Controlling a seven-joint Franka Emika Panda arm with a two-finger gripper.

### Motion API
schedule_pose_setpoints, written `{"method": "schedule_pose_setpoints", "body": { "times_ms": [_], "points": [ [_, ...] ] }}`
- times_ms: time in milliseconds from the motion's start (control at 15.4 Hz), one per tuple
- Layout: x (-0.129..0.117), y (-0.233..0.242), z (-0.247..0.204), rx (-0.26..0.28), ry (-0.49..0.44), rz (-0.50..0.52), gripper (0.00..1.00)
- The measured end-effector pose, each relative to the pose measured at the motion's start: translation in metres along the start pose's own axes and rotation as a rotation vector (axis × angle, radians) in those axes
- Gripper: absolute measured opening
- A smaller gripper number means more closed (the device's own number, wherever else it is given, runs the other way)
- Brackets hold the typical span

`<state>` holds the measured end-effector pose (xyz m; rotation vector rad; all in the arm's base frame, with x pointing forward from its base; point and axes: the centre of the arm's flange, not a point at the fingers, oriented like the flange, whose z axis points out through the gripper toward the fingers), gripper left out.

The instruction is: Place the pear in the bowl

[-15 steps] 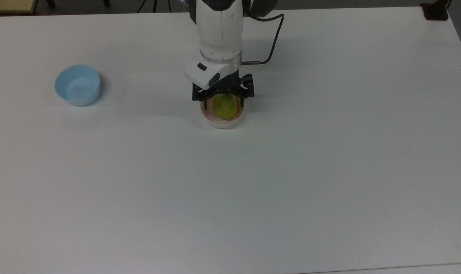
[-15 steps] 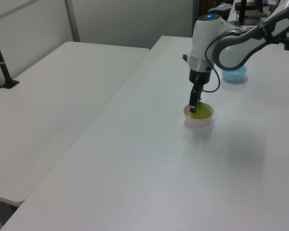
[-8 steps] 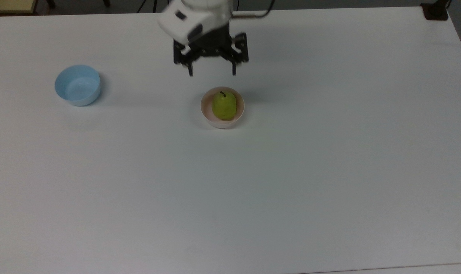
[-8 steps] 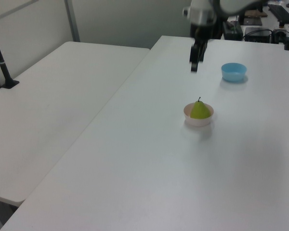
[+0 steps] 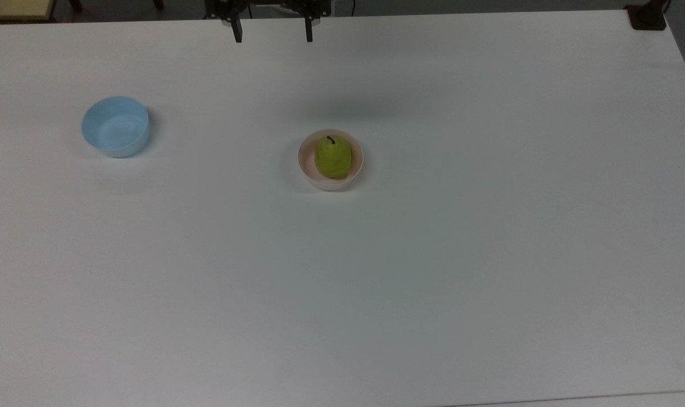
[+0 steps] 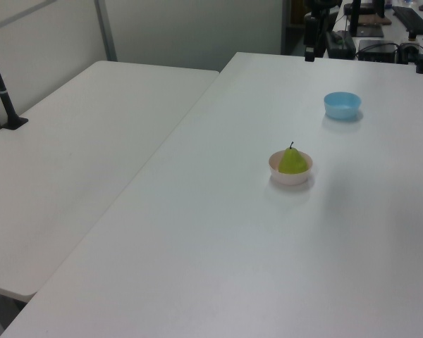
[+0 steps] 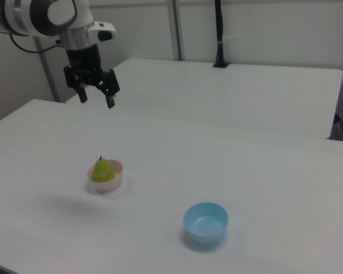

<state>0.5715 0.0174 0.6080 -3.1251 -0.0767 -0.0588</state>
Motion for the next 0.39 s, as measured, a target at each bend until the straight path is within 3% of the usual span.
{"method": "schedule_pose_setpoints", "body": {
  "times_ms": [390],
  "points": [
    [0.0001, 0.0052, 0.0013, -0.001, -0.003, -0.033, 1.00]
  ]
}}
